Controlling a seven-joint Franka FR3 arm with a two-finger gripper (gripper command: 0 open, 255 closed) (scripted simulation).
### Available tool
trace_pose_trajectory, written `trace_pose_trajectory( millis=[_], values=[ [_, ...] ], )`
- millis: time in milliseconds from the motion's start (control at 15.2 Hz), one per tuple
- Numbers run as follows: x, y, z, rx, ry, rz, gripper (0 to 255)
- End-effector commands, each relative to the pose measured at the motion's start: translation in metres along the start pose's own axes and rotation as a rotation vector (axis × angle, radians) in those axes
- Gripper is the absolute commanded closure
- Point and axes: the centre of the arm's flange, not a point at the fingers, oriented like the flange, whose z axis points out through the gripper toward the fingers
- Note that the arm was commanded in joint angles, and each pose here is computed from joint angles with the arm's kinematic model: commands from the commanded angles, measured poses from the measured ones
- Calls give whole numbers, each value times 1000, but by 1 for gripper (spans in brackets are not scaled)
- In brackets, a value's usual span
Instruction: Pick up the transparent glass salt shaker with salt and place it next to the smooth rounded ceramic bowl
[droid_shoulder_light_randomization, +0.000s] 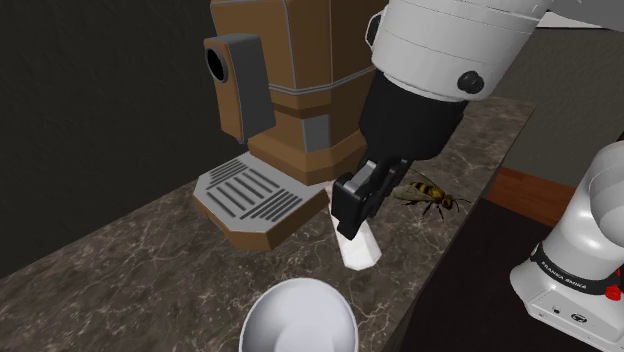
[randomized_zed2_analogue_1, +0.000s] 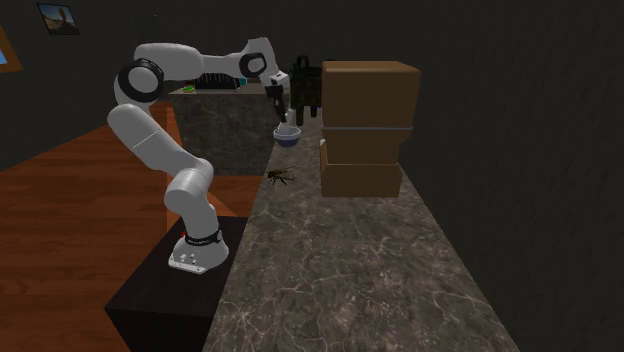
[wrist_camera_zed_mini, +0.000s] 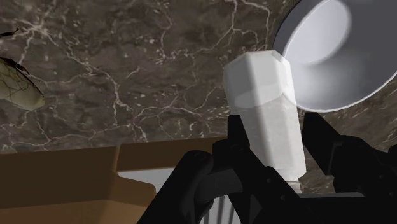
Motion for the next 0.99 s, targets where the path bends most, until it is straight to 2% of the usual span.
trace_pose_trajectory(
  millis=[0,924],
  values=[
    [-3,2,11,0,1,0,255],
    [-21,11,82,0,1,0,255]
  ],
)
